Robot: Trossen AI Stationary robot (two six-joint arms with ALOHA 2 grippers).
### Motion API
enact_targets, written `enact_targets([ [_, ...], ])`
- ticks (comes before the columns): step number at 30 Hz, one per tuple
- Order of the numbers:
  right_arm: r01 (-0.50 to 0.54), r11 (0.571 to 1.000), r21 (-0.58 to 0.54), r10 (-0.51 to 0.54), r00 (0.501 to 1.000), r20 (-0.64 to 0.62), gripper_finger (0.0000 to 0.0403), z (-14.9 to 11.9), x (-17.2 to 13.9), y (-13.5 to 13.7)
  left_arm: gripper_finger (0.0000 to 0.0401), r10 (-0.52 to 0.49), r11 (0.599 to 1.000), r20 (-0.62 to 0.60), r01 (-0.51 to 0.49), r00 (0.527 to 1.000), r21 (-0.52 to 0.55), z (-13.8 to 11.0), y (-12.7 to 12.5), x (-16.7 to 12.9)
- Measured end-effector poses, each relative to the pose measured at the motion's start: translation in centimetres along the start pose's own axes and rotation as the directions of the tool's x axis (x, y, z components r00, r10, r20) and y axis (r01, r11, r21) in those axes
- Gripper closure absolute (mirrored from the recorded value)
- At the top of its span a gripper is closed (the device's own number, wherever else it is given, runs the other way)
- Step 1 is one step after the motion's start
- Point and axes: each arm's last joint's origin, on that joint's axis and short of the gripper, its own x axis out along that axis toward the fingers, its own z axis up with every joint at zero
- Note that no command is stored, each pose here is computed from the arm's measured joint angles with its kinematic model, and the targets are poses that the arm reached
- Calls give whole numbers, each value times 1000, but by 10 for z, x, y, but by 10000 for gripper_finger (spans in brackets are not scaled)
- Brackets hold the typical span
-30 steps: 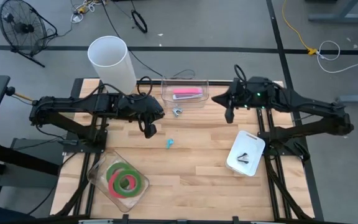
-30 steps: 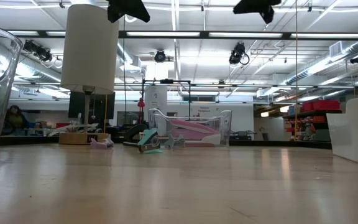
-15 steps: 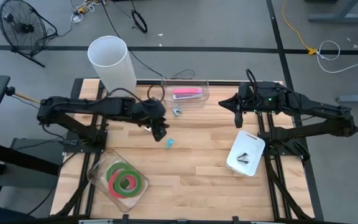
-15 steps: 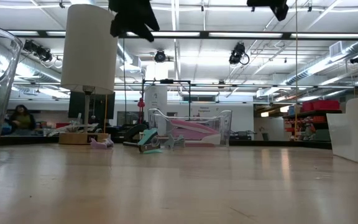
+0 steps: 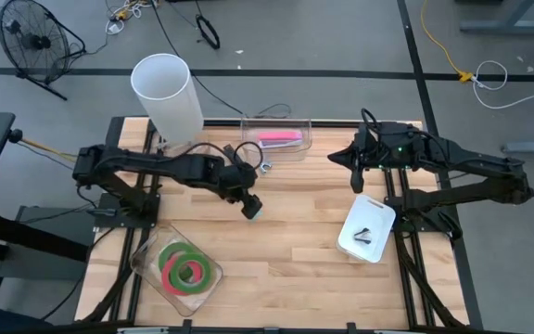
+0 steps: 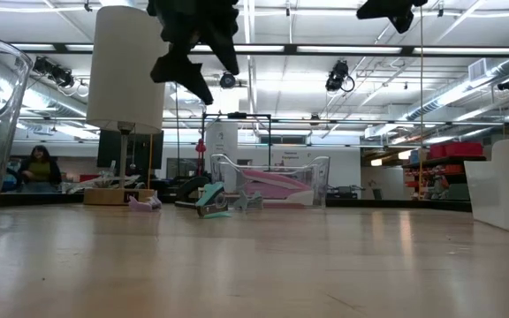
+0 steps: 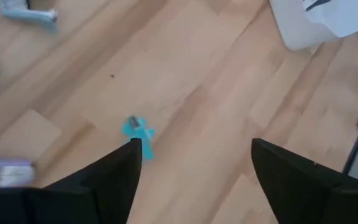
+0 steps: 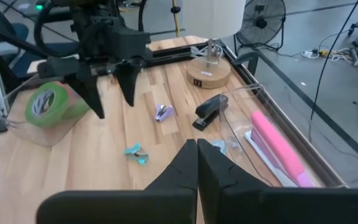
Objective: Pick and place Stapler, Stapler remover, tape
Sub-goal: Put the light blue staple remover into the white bin
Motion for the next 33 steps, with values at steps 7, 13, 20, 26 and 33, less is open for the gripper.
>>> enact_targets([
  [7,2,1000,-8,-2,1000,-20,401,-2,0,0,107,43,997,-11,-43,999,-65,-20,-17,16],
  [13,1,1000,-14,-2,1000,-17,401,-2,0,0,108,117,990,-34,-119,993,-76,-43,-31,39],
  [20,-8,1000,-30,7,1000,-22,401,-2,0,0,108,199,967,-97,-212,975,-144,-61,-34,74],
  [26,-9,999,-33,9,1000,-22,401,-2,0,0,108,283,940,-97,-296,954,-170,-66,-29,94],
  [33,-10,999,-33,9,1000,-22,401,-2,0,0,108,344,925,-39,-345,938,-159,-67,-26,109],
])
